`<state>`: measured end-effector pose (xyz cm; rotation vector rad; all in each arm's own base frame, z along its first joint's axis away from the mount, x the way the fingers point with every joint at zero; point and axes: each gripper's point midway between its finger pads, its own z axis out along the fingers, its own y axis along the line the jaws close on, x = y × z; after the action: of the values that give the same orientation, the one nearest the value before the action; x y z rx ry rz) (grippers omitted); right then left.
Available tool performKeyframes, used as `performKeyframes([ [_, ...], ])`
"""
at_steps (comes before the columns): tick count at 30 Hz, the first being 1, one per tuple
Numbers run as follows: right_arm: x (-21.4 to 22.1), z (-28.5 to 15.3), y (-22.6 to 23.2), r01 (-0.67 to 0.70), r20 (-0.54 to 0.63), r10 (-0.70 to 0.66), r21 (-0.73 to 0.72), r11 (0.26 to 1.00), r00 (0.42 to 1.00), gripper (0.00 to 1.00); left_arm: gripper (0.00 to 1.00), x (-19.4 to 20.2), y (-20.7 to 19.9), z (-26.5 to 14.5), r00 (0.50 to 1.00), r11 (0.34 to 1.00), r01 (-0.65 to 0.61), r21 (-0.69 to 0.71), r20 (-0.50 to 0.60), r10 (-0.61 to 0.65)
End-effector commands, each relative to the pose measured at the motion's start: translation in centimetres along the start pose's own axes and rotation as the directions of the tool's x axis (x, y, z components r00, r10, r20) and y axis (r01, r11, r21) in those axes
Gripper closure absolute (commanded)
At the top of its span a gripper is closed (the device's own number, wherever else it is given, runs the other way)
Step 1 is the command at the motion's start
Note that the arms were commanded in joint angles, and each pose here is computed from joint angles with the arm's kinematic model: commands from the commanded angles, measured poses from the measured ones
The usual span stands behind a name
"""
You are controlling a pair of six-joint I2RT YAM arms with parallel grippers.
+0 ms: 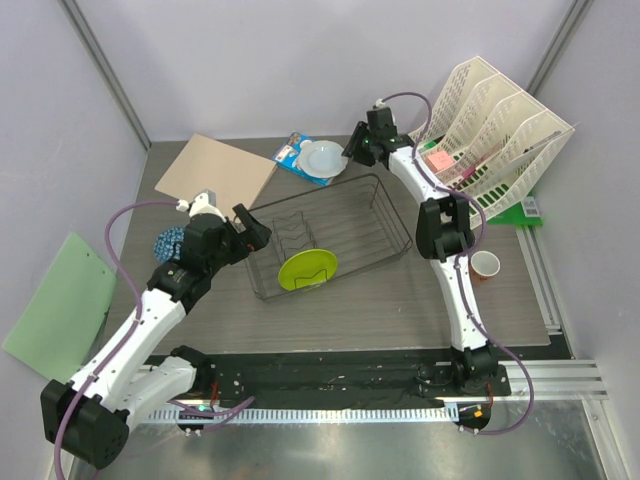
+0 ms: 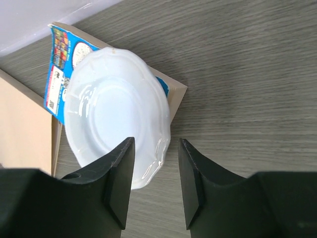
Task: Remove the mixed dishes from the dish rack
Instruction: Pick up the plate from the dish rack.
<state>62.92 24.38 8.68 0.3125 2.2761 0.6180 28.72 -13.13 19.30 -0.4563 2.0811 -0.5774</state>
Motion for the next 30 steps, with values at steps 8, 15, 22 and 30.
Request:
performKeyframes([
  [8,-6.3,-8.0,3.3,0.025,0.184,-0.022,-0.016,1.000,0.983,0.81,0.00,-0.8,-0.9,-0.4,1.000,0.999,-0.005,0.044,0.026,0.004],
  [15,-7.0,-16.6,6.9,-0.014,0.312,0.062,-0.152,0.988,0.948,0.71,0.00,0.0,-2.4,0.5,0.985,0.985,-0.169,0.039,-0.036,0.171],
  [22,-4.9,-26.1,9.3,0.024,0.382,0.113,-0.336,0.941,0.917,0.69,0.00,1.1,-6.8,-0.8,0.812,0.800,-0.578,0.160,0.008,0.584],
  [30,-0.6,-34.9,11.0,0.039,0.387,0.178,-0.492,0.870,0.905,0.69,0.16,2.9,-6.6,-0.9,0.633,0.587,-0.762,0.272,0.122,0.765],
])
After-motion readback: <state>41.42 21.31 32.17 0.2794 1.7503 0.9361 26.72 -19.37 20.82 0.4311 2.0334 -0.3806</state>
